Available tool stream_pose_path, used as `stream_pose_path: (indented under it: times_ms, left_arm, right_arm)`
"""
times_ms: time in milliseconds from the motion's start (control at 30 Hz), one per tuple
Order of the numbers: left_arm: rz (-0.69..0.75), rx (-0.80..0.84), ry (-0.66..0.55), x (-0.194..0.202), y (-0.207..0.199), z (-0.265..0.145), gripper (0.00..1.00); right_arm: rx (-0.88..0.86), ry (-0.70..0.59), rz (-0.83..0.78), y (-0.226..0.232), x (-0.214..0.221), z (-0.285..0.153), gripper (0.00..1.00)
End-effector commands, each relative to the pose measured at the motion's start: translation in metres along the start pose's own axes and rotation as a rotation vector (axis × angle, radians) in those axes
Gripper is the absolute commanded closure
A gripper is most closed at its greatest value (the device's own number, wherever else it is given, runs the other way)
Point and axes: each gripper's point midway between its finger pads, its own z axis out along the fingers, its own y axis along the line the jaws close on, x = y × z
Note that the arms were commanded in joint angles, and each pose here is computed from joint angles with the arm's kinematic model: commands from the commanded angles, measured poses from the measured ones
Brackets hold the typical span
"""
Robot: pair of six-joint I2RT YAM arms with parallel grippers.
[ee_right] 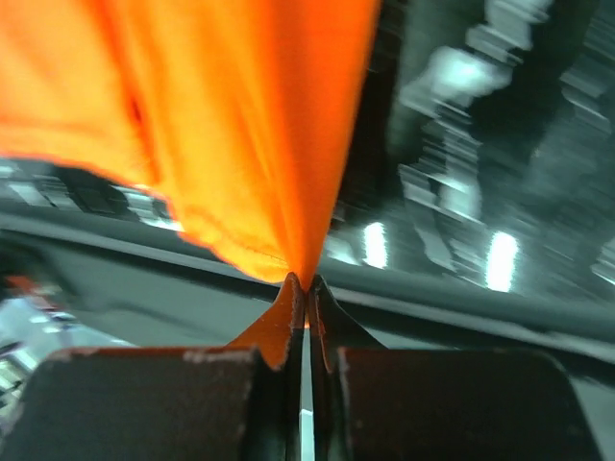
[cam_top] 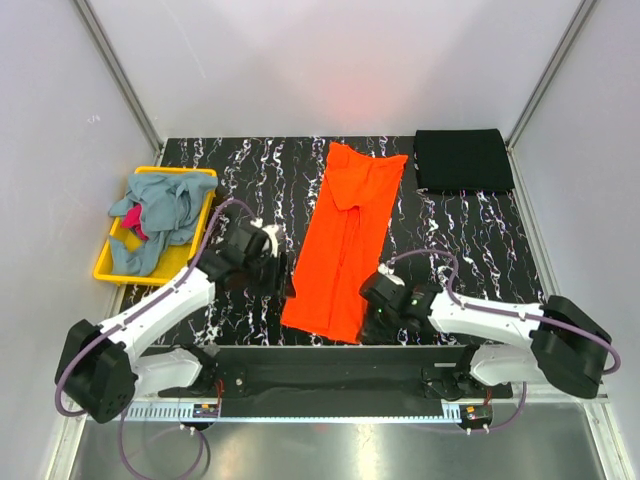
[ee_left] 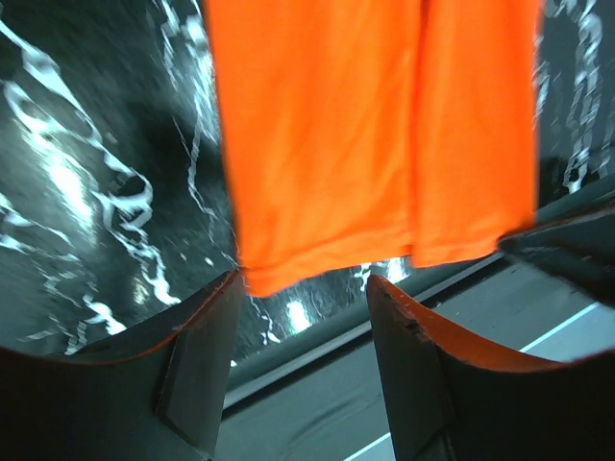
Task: Fold and stack the t-shirts
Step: Fold the tshirt
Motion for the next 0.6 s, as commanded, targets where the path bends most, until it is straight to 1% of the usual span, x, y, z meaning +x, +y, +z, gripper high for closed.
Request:
stream_pose_path:
  times_ms: [0, 67, 167, 233, 267, 400, 433, 567]
  left_arm:
    - [-0.02, -0.017, -0.066, -0.006, -0.009, 0.01, 0.4]
    - [0.027, 0.003, -0.051, 0.005, -0.021, 0.015, 0.39]
    - [0.041, 0.003, -0.008, 0.021, -0.026, 0.028, 0.38]
    - [0.026, 0.033, -0.004, 0.023, -0.03, 0.033, 0.41]
    - [0.02, 0.031, 0.018, 0.03, -0.028, 0.037, 0.41]
    - [0.022, 0.012, 0.036, 0.04, -0.024, 0.043, 0.44]
    - [0.028, 0.006, 0.039, 0.042, -0.024, 0.044, 0.44]
    - [0.029, 0.015, 0.072, 0.051, -0.025, 0.051, 0.45]
  right_arm:
    - [0.077, 0.014, -0.01, -0.03, 0.009, -0.015, 1.0]
    - [0.083, -0.008, -0.007, -0.037, 0.007, -0.021, 1.0]
    - [0.087, -0.012, 0.002, -0.043, 0.009, -0.026, 1.0]
    - [0.083, -0.015, 0.013, -0.046, 0.01, -0.027, 1.0]
    - [0.07, -0.02, 0.022, -0.044, 0.01, -0.029, 1.0]
    - [0.054, -0.025, 0.035, -0.043, 0.01, -0.033, 0.99]
    - [0.062, -0.048, 0.036, -0.045, 0.006, -0.032, 0.99]
    - [0.052, -0.057, 0.04, -0.042, 0.004, -0.034, 0.98]
